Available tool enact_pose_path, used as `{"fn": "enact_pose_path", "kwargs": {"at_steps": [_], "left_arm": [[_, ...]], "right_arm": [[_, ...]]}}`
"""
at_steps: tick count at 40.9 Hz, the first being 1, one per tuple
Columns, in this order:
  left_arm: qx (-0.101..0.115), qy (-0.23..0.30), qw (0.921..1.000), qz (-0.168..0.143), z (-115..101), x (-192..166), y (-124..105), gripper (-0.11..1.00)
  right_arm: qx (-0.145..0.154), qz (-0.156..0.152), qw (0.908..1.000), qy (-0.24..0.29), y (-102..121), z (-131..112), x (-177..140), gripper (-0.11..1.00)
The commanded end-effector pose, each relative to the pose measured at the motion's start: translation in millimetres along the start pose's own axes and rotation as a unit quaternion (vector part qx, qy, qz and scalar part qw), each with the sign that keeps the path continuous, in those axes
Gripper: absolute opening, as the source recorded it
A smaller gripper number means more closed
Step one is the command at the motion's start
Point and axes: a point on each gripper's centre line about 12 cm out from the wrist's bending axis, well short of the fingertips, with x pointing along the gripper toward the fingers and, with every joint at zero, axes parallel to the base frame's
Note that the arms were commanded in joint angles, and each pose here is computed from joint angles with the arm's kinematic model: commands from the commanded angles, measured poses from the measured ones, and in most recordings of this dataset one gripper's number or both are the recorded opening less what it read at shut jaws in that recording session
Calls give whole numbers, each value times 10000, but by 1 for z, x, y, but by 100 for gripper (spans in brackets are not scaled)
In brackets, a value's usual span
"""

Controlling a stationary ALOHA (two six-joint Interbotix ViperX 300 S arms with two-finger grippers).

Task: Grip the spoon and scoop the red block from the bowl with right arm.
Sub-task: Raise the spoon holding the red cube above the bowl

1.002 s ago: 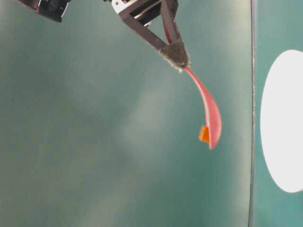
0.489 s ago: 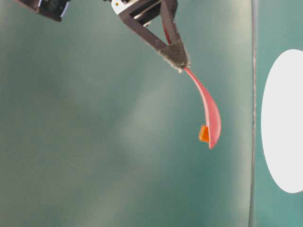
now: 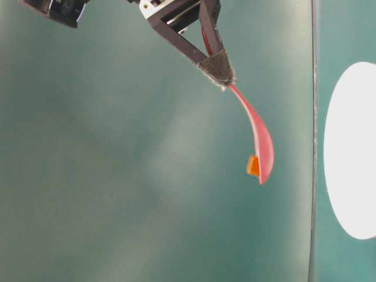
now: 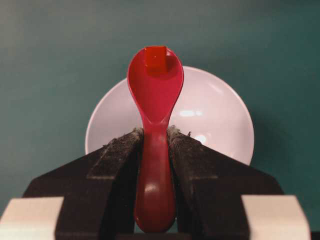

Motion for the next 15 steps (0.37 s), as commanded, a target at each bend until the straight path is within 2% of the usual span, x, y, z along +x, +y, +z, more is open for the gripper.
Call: {"fn": "enact_pose_path", "kwargs": {"at_steps": [1, 15], "left_arm": [[19, -84, 10000, 13, 8, 0, 1, 0], [12, -84, 10000, 13, 8, 0, 1, 0]], "right_arm": [[19, 12, 9998, -212, 1, 12, -4, 24], [8, 0, 9999, -159, 0, 7, -4, 24]]}}
